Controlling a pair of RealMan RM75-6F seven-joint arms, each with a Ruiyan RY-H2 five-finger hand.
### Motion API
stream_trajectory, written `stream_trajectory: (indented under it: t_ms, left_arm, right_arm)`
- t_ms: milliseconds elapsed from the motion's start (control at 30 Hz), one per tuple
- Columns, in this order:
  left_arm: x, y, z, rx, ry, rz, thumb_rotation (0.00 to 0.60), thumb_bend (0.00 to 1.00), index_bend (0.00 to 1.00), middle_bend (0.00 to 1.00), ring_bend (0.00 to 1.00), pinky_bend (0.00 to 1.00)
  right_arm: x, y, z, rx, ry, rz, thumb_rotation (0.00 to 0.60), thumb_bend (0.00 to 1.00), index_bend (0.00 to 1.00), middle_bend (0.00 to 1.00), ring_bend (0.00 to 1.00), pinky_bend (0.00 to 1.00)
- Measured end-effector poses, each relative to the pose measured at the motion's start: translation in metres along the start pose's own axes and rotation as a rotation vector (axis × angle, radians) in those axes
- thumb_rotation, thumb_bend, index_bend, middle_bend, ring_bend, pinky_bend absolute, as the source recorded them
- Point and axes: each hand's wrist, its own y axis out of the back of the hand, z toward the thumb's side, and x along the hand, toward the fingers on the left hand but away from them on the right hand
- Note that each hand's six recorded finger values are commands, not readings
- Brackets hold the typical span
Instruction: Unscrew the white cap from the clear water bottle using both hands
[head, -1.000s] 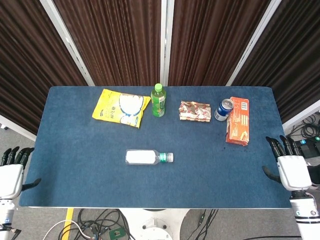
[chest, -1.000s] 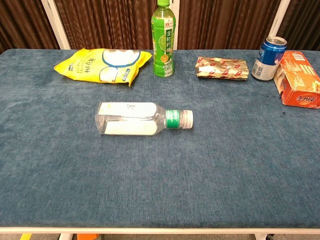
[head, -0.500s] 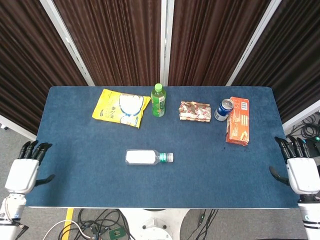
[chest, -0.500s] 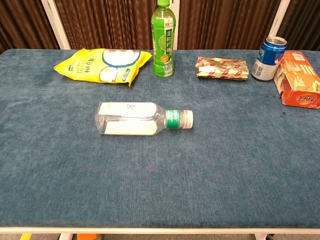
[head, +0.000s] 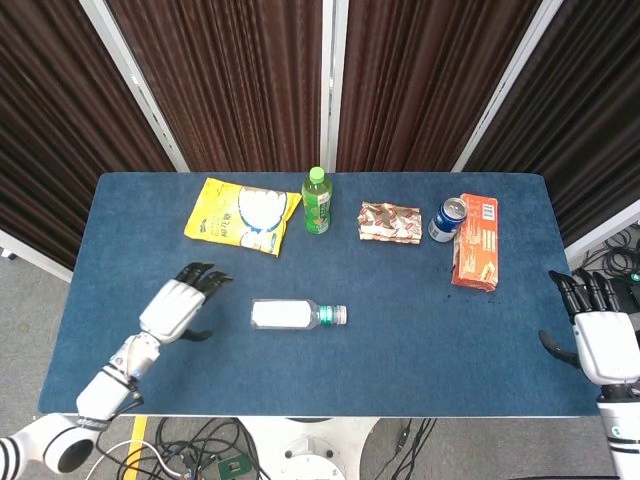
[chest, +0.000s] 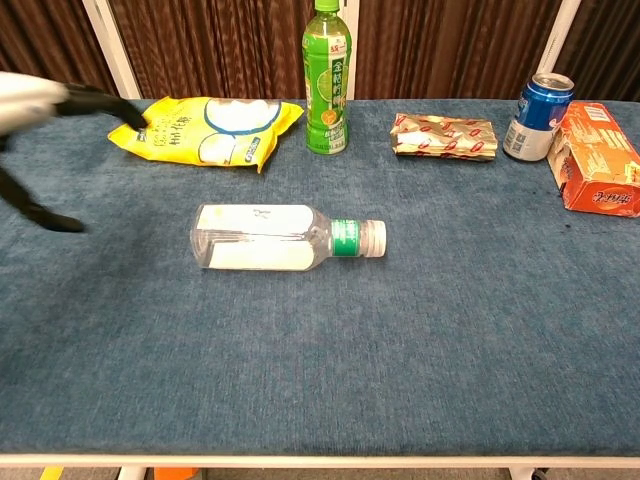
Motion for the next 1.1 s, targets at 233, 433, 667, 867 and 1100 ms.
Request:
stream_trajectory:
  t_ms: [233, 433, 667, 867, 1100]
  left_arm:
    - [0.037, -0.028, 0.036, 0.008, -0.048, -0.078, 0.600, 0.00, 0.18, 0.17, 0.09, 0.16]
    - [0.051, -0.048, 0.051, -0.029, -0.024, -0.089, 0.600, 0.00, 0.26, 0.26, 0.20, 0.29]
    - [0.063, -0.054, 0.057, -0.068, 0.012, -0.081, 0.600, 0.00, 0.27, 0.26, 0.21, 0.32]
    - [0.072, -0.051, 0.061, -0.081, 0.019, -0.081, 0.600, 0.05, 0.28, 0.27, 0.21, 0.33]
    - [0.076, -0.057, 0.063, -0.102, 0.021, -0.098, 0.600, 0.20, 0.37, 0.36, 0.28, 0.38]
  right_arm:
    - [0.000, -0.002, -0.002, 0.002, -0.008, 0.011, 0.600, 0.16, 0.07, 0.14, 0.00, 0.00]
    - [0.000, -0.005, -0.003, -0.006, -0.013, 0.020, 0.600, 0.16, 0.07, 0.14, 0.00, 0.00]
    - [-0.001, -0.006, -0.004, -0.006, -0.015, 0.023, 0.600, 0.16, 0.07, 0.14, 0.00, 0.00]
    - [0.000, -0.007, -0.006, -0.011, -0.021, 0.027, 0.600, 0.16, 0.07, 0.14, 0.00, 0.00]
    - [-0.001, -0.007, -0.006, -0.020, -0.019, 0.028, 0.600, 0.16, 0.08, 0.15, 0.00, 0.00]
